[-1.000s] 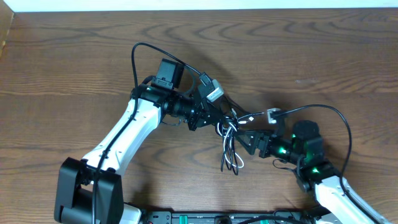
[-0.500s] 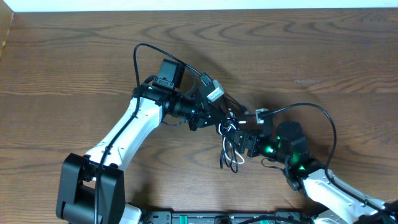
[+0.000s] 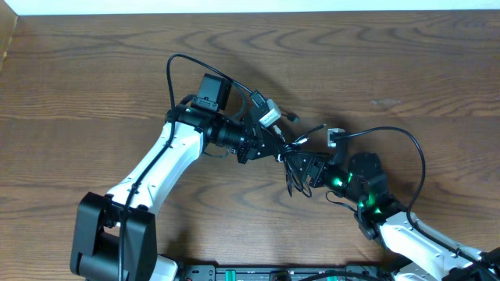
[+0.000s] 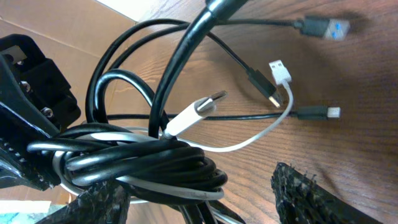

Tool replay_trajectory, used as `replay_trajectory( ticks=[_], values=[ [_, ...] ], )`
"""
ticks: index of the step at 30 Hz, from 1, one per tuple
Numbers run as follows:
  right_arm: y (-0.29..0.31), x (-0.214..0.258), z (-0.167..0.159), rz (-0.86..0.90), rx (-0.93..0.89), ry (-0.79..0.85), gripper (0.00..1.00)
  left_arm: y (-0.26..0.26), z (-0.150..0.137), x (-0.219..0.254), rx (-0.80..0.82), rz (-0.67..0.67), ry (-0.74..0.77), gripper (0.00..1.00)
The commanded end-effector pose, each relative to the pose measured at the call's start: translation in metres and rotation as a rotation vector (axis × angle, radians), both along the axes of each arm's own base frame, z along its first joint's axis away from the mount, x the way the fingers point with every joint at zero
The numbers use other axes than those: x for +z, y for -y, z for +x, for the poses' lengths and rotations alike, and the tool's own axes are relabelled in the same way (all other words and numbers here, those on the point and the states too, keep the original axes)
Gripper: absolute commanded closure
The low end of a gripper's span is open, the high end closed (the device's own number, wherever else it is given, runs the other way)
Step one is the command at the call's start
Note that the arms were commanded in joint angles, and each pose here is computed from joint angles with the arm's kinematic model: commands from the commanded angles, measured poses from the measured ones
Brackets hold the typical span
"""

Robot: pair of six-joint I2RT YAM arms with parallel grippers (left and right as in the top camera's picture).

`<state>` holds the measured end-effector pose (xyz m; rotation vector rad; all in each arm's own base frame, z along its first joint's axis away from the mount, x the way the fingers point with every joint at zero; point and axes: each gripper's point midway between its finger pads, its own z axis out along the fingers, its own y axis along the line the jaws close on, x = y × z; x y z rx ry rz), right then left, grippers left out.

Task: Untangle cables

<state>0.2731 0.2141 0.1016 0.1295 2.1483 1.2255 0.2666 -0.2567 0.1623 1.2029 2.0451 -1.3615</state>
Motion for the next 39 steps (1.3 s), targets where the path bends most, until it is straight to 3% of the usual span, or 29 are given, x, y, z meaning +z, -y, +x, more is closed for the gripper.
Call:
replay_trajectory(
  ticks=[1,8,12,14,18,21,29,39],
  values=[
    [0.003,0.0,0.007,-0.002,-0.054,-0.005,0.29,0.003,-0.002,0.009,-0.022,-0.053,-0.016,0.93],
    [0.01,-0.012,0.016,-0.065,-0.154,0.002,0.26,0.005,-0.006,0.015,-0.041,-0.094,-0.031,0.93],
    [0.012,-0.015,0.02,-0.081,-0.183,0.009,0.31,0.006,-0.007,0.016,-0.043,-0.097,-0.033,0.92],
    [0.013,-0.017,0.021,-0.083,-0.187,0.009,0.41,0.006,-0.007,0.016,-0.044,-0.098,-0.036,0.92],
    [0.021,-0.029,0.024,-0.125,-0.233,-0.014,0.79,0.005,-0.007,0.016,-0.043,-0.097,-0.039,0.93],
    [0.033,-0.045,0.023,-0.186,-0.28,-0.054,0.99,0.005,-0.008,0.016,-0.043,-0.096,-0.04,0.92],
    [0.042,-0.065,0.015,-0.252,-0.292,-0.122,0.96,-0.002,0.004,-0.004,0.015,0.027,-0.003,0.93],
    [0.015,-0.028,0.001,-0.111,-0.087,-0.117,0.85,-0.01,0.026,-0.02,0.142,0.145,-0.009,0.92]
  ],
)
